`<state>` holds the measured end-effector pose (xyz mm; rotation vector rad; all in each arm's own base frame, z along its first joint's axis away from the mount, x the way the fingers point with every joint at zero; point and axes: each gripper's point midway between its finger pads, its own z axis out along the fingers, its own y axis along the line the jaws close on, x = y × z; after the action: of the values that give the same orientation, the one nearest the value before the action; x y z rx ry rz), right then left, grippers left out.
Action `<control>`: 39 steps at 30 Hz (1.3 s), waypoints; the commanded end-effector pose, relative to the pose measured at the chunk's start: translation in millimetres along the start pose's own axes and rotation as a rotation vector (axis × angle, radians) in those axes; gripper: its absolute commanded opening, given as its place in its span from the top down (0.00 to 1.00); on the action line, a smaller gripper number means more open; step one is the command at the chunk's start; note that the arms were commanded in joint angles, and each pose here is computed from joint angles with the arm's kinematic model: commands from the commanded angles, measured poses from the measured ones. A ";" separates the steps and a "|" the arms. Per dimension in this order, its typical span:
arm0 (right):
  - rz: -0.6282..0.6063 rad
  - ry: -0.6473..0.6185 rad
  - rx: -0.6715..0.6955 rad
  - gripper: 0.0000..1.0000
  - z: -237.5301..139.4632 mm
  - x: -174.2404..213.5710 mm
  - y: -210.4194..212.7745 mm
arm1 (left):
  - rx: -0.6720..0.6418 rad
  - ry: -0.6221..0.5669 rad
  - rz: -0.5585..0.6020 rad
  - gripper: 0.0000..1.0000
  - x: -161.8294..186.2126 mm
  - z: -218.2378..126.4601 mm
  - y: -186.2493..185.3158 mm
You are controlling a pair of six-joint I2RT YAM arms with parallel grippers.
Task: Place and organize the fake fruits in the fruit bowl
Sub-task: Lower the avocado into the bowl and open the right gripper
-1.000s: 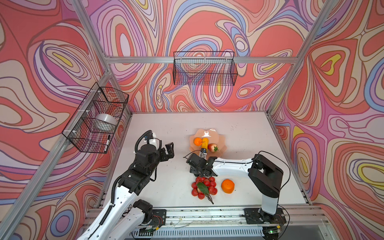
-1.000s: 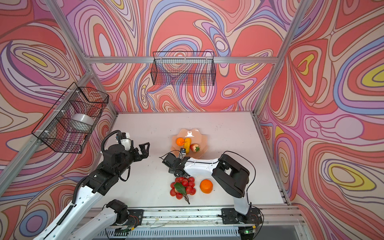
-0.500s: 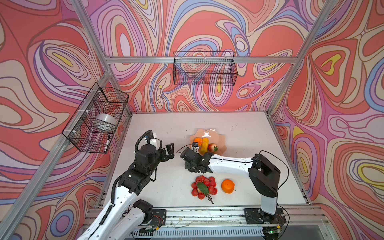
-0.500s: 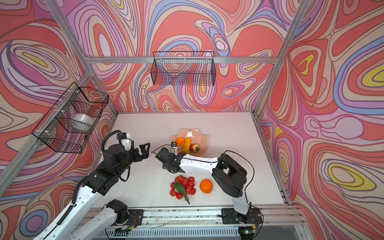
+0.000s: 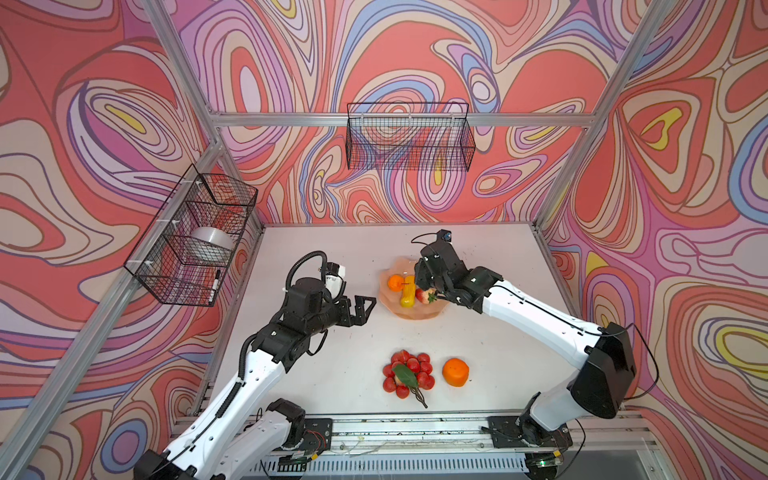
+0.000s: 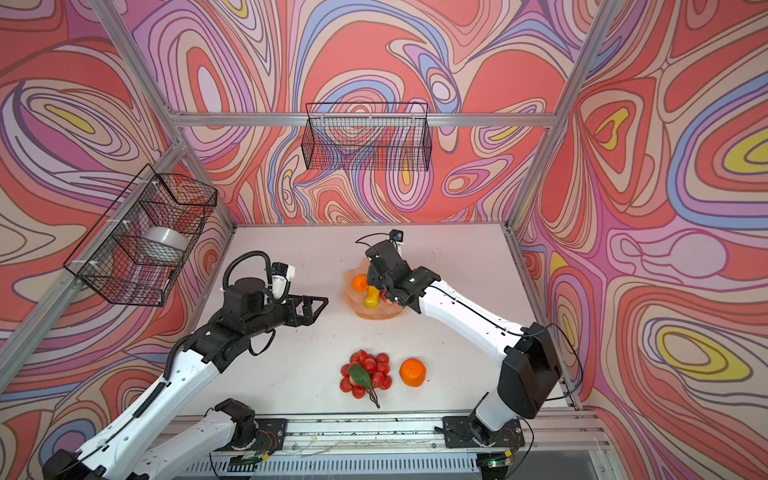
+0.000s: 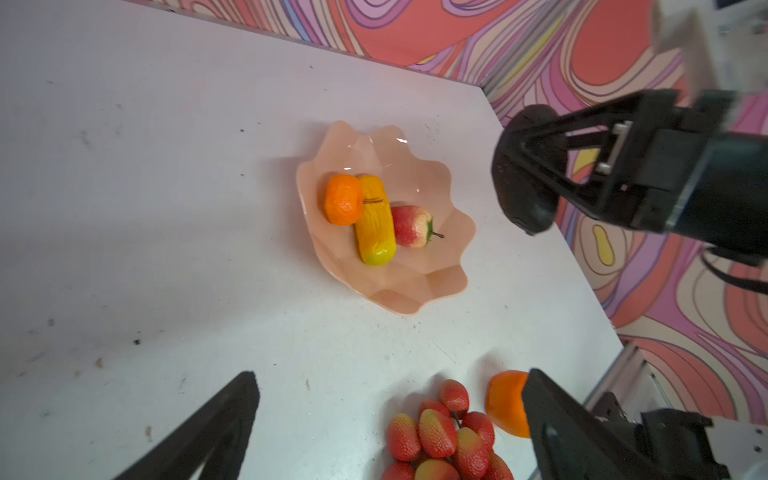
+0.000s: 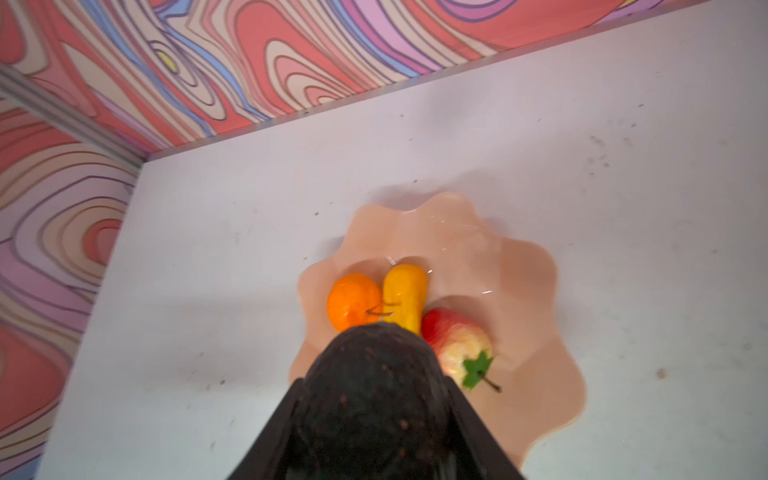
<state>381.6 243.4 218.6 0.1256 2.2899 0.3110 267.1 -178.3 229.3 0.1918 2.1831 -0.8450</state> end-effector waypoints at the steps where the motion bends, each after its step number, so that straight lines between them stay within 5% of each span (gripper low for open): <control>1: -0.190 0.084 0.046 0.63 21.6 10.1 -12.5 | 0.180 0.033 0.056 0.00 -5.6 -1.8 -34.4; 13: -0.497 0.128 0.261 0.63 106.2 -4.7 -40.5 | 0.221 0.061 0.020 0.00 -2.5 12.6 -35.4; 26: -0.534 0.196 0.248 0.43 158.2 15.1 -51.1 | 0.225 0.055 0.017 0.00 -2.5 12.3 -35.7; 33: -0.486 0.202 0.237 0.35 159.8 15.0 -52.2 | 0.221 0.056 0.016 0.00 -2.7 13.1 -34.9; 39: -0.315 0.102 0.129 0.30 93.6 -28.0 -30.1 | 0.209 0.050 0.028 0.00 -4.4 10.1 -34.6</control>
<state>478.1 225.0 100.6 -0.3246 2.4731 -0.1612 261.2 -213.3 234.5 0.3460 2.1673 -1.0747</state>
